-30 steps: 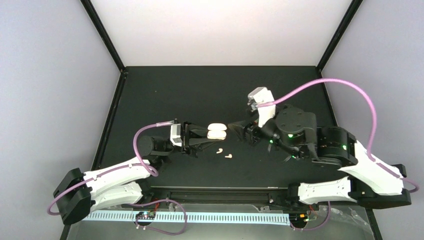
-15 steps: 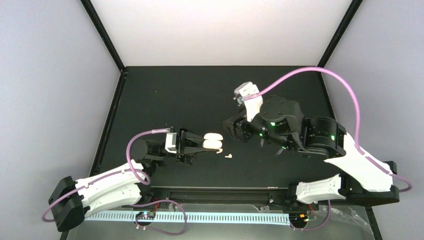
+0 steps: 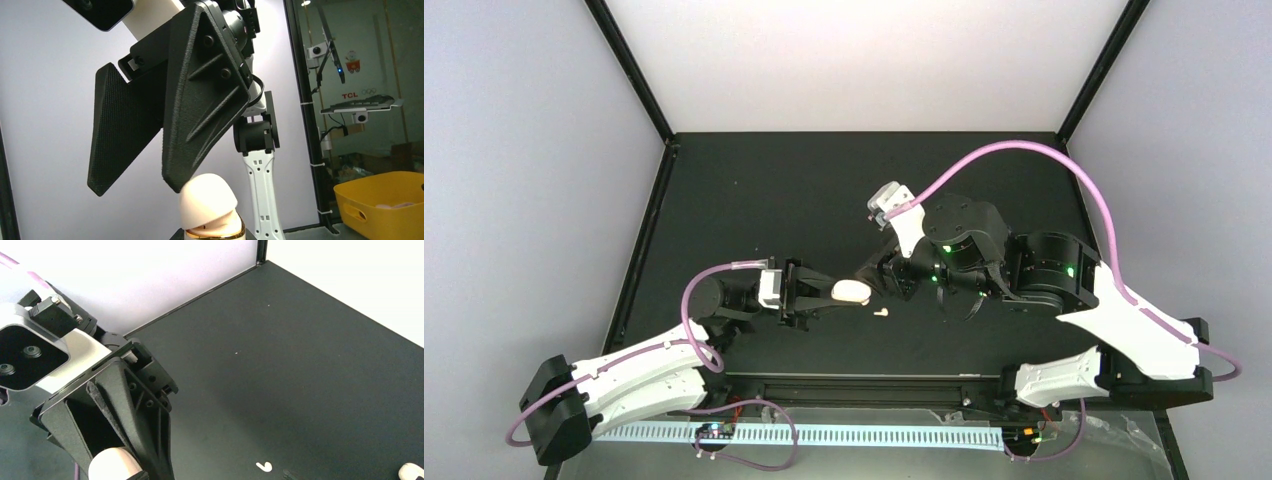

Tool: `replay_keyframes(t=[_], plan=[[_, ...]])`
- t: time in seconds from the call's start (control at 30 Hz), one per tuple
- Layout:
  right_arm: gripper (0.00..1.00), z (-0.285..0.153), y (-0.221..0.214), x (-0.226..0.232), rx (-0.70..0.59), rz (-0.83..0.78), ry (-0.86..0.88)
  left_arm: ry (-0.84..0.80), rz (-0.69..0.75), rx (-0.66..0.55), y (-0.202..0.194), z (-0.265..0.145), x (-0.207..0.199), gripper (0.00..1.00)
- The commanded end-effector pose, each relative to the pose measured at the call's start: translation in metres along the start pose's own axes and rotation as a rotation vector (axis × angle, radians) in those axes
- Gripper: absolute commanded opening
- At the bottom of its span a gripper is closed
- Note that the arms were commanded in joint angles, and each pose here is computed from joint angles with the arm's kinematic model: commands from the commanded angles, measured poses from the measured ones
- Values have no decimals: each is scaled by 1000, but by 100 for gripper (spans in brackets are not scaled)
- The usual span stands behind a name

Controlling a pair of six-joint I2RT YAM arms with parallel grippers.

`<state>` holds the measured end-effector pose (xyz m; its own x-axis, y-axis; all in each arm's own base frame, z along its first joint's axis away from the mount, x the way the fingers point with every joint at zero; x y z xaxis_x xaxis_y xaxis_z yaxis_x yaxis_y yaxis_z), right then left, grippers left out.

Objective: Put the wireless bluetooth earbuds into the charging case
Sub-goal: Close the charging case, then place the charging case at the center of the board.

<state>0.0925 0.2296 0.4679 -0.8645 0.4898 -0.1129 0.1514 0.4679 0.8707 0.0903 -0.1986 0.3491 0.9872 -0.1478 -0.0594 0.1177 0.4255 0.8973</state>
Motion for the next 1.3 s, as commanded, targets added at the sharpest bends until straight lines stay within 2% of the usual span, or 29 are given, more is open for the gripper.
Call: replay_keyframes(t=[0.0, 0.2, 0.3, 0.37, 0.47, 0.6, 0.73, 0.93, 1.0, 1.27], plan=[[68, -3, -1, 1, 10, -14, 34, -29, 62, -27, 16, 6, -4, 2], [68, -7, -3, -2, 5, -4, 2, -15, 59, -24, 15, 6, -2, 2], [69, -24, -2, -17, -59, 38, -133, 41, 42, -23, 11, 5, 3, 2], [69, -39, -5, -29, -121, 76, -240, 167, -5, -24, 3, 0, 15, 2], [70, -48, -18, -38, -145, 110, -340, 457, -144, -16, -9, -15, 48, 2], [70, -31, -46, -38, -56, 102, -387, 746, -325, -30, -15, -38, 92, 2], [70, -9, -74, -32, 4, 101, -386, 1005, -541, 27, -22, -67, 144, 2], [70, 10, -110, -24, 39, 147, -331, 1138, -901, 204, -58, -113, 230, 1], [69, 10, -118, -23, 41, 162, -322, 1157, -970, 248, -69, -126, 252, 1], [70, 2, -139, -25, 55, 193, -330, 1233, -997, 302, -89, -158, 313, 2]])
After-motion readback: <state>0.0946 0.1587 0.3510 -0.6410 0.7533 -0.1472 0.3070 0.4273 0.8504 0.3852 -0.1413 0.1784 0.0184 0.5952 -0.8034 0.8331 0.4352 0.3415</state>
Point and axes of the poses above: each gripper's point midway between its finger pads, its own z axis out along the fingers, its own x axis along the line the jaws close on, y = z × x, the point moved 9 cm from there along -z, back along the fingers, and after that the axes turned 15 degrees about -z, right-handed, at the moved point
